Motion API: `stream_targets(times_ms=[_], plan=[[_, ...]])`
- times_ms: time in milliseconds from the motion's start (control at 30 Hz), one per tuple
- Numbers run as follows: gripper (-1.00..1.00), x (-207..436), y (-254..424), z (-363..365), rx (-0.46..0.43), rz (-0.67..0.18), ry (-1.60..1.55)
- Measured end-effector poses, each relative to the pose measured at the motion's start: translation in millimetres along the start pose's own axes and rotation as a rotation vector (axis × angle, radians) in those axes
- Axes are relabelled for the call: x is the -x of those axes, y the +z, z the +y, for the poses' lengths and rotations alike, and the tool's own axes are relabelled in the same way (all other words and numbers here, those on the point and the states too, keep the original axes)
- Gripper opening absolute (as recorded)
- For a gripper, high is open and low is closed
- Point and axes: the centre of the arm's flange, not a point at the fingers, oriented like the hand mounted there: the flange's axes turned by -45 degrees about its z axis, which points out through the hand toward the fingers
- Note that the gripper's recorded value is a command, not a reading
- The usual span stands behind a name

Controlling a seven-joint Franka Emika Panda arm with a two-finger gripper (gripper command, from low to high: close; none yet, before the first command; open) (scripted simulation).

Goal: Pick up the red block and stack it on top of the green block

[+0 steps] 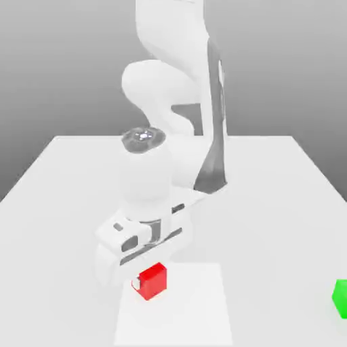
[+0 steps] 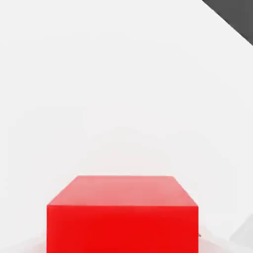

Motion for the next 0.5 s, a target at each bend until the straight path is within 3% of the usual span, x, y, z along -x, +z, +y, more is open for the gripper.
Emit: stream_targets(times_ms=[500], plan=[[-1.0, 2.7, -43.2, -3.5, -0.011, -0.006, -0.001]])
